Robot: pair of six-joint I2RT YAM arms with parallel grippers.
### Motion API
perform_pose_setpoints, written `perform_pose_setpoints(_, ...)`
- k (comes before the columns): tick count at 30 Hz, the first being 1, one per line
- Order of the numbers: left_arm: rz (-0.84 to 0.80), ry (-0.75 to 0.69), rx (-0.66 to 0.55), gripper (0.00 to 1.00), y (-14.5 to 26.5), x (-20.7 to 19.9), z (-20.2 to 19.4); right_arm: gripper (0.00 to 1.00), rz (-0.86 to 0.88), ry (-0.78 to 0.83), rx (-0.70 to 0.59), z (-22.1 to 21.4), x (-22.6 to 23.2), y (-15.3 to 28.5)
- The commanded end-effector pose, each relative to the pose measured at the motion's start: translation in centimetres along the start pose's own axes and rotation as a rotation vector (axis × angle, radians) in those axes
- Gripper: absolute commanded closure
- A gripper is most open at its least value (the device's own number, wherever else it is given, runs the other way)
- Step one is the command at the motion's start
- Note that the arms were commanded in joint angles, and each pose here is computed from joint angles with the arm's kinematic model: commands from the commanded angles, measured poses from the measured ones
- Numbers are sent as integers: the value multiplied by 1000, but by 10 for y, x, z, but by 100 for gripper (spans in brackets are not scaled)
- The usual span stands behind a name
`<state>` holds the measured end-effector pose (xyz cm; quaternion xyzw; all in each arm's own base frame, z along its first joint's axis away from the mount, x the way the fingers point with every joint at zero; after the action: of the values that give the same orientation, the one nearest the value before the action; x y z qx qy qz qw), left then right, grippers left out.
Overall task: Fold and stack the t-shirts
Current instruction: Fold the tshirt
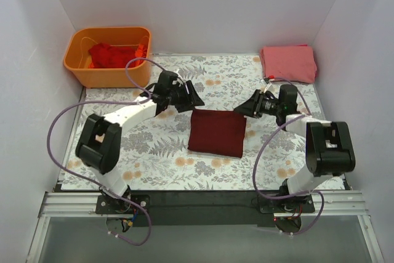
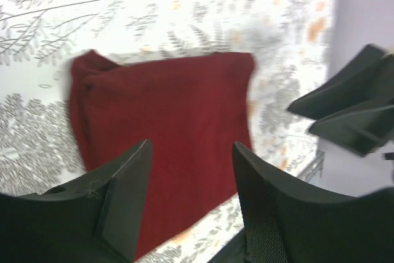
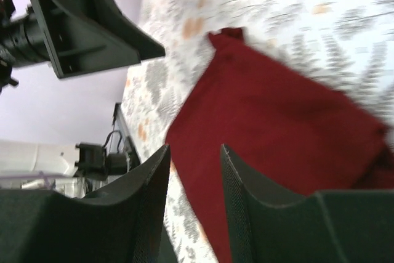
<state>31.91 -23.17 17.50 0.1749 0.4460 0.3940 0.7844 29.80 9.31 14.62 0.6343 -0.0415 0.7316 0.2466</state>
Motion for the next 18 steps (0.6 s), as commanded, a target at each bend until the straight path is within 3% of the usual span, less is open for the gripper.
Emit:
perform_pose_setpoints(1,-48,-61,-77,46,39,-29,-1,55,66,26,76,-36,21,6)
perform_pose_setpoints(6,-76,-66,52,57,39,-37,-57,52,50,-21,174,-86,16,4)
perform_pose_setpoints(10,0,47,182,73,29,-9,-104,50,-28,-140,224,-116,-21,11)
perform_pose_setpoints(14,113,164,286,78,25,19,-141,49,-106,-254,239,-134,-58,22)
perform_pose_setpoints(18,162,241,315,80,32,33,-154,48,-121,-308,239,-135,-73,27)
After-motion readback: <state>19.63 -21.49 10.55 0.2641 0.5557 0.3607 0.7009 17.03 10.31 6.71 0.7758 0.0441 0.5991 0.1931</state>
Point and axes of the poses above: each gripper's point midway between its finger pads, its own y axis back along the fingers, its own x axis along the line the jaws close on, z = x × y, the point moved 10 cm from there along y, back along the fingers, and after that the axes turned 15 degrees about -y, right-handed, at the moved point
